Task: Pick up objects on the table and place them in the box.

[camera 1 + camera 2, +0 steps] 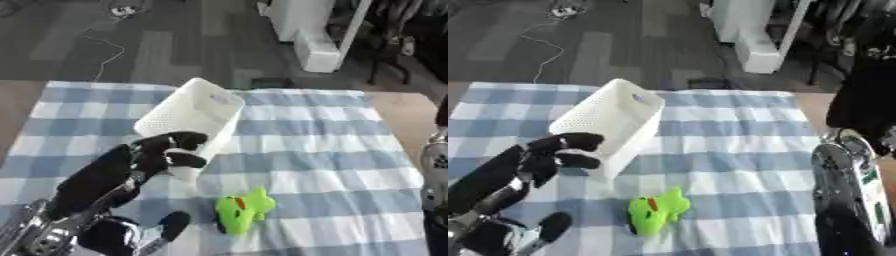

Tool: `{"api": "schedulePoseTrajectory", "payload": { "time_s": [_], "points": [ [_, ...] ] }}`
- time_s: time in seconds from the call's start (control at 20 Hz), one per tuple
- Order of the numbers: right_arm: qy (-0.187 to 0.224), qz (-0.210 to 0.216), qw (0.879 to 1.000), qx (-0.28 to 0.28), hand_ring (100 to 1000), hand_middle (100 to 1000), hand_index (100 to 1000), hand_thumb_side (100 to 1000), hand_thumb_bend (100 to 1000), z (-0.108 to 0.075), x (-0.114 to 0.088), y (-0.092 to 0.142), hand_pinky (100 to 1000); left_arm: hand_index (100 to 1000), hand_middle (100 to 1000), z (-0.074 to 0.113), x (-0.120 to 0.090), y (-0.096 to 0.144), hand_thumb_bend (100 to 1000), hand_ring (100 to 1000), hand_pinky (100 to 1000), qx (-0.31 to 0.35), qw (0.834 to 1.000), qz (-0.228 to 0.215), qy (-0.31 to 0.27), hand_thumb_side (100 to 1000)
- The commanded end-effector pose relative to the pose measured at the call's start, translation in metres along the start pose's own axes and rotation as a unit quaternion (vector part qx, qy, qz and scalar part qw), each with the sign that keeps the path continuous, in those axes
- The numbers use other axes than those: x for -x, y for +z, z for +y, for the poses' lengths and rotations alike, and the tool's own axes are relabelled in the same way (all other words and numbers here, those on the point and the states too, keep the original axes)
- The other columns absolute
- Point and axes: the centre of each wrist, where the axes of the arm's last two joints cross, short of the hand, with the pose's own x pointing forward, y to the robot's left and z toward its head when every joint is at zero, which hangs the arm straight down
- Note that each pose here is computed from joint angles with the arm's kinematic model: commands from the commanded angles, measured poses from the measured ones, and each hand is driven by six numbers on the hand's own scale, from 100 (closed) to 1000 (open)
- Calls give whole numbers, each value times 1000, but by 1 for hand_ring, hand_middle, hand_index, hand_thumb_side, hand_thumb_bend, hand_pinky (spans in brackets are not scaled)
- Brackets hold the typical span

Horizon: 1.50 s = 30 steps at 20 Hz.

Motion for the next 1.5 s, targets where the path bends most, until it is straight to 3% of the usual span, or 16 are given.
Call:
{"api": "schedulePoseTrajectory", "payload": {
  "time_s": [0.05,0.25,0.6,0.95,1.5],
  "points": [
    [-8,-13,1000,-8,483,600,716,963,100,5,-2,-8,358,840,900,8,-4,-9,226,851,100,37,999,-8,-20,1000],
    [-11,-13,1000,-10,483,600,716,963,100,6,-1,-8,358,843,904,12,-7,-17,220,867,100,63,997,-17,-35,1000],
    [-16,-13,1000,-11,483,599,716,963,100,7,0,-8,358,856,961,17,-10,-27,264,998,100,87,995,-23,-46,1000],
    [-18,-13,1000,-12,483,599,715,963,100,8,0,-8,357,920,1000,20,-12,-35,292,1000,100,131,988,-34,-69,1000],
    [-24,-11,1000,-13,483,600,716,962,100,9,1,-7,356,932,1000,18,-6,-49,307,1000,100,151,985,-41,-71,1000]
  ]
}}
